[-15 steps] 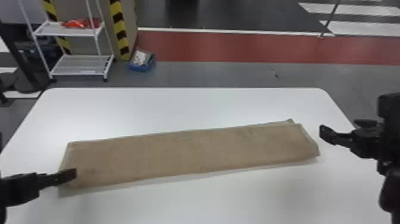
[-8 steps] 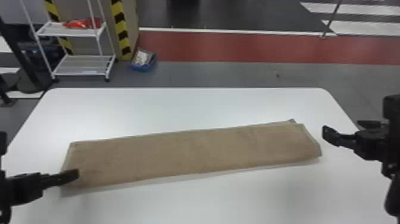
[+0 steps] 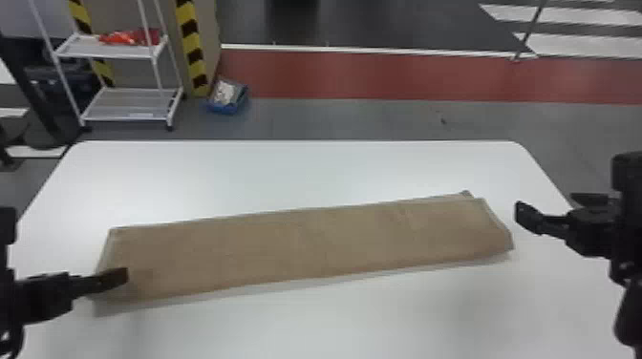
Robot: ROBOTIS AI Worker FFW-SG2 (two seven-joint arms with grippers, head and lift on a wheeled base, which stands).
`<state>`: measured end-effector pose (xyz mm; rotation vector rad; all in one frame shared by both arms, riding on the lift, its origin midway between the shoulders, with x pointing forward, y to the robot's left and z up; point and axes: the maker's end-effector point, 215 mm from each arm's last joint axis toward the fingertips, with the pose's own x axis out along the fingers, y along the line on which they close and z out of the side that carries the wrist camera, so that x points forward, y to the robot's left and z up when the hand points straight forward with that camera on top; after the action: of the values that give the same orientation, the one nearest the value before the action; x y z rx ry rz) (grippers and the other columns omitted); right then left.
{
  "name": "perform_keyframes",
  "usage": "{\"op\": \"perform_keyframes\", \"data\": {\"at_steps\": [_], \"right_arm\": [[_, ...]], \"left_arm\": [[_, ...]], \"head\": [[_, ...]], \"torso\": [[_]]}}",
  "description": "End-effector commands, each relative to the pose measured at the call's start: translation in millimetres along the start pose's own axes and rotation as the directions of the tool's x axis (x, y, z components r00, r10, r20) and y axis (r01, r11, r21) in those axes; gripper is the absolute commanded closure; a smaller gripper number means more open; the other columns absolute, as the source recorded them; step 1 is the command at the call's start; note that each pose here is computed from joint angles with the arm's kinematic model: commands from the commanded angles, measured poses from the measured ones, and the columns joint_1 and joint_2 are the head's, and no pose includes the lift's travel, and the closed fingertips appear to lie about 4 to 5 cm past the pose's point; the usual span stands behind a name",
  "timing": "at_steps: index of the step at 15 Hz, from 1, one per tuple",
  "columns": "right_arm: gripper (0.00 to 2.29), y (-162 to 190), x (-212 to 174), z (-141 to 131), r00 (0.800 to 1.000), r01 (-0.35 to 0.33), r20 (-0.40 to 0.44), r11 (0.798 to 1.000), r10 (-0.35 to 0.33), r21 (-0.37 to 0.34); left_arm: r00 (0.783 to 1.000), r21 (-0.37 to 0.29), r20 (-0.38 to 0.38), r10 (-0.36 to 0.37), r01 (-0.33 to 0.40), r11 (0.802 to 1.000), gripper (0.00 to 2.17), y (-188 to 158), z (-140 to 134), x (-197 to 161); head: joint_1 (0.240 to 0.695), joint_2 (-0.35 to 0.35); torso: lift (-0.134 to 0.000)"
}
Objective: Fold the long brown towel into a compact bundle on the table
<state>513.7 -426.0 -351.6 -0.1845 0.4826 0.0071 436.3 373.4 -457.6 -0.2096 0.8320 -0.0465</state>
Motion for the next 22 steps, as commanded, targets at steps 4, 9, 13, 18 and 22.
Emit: {"op": "perform_keyframes", "data": {"at_steps": [4, 9, 13, 18, 22], "right_arm": [[0.04, 1.4, 2.6, 2.8, 1.0, -0.004, 0.004, 1.0, 0.004, 0.001], [0.04, 1.0, 4.5, 6.6, 1.0, -0.004, 0.01, 1.0, 0.004, 0.003], [0.04, -1.6, 4.8, 3.4, 1.0, 0.0, 0.006, 1.0, 0.0, 0.006], [0.04, -2.9, 4.8, 1.3, 1.0, 0.003, 0.003, 1.0, -0.003, 0.007], [0.04, -1.2, 6.5, 1.0, 1.0, 0.002, 0.002, 1.0, -0.002, 0.006]], "left_arm": [[1.0, 0.011, 0.004, -0.01, 0.01, 1.0, 0.44, -4.6, 0.3, 7.8], [1.0, 0.009, 0.011, -0.015, 0.015, 1.0, 1.48, -5.6, 3.3, 8.9], [1.0, 0.006, 0.017, -0.019, 0.019, 1.0, 1.54, -4.9, 5.7, 8.4], [0.994, -0.005, 0.088, -0.058, 0.058, 0.998, 1.56, 0.2, 32.7, -23.5], [0.987, 0.014, 0.158, -0.04, 0.038, 0.999, 1.56, 19.1, 70.8, -53.2]], "head": [[0.695, -0.062], [0.695, -0.067], [0.695, -0.067], [0.695, -0.065], [0.695, -0.053]], "torso": [[-0.123], [-0.123], [-0.123], [-0.123], [-0.123]]}}
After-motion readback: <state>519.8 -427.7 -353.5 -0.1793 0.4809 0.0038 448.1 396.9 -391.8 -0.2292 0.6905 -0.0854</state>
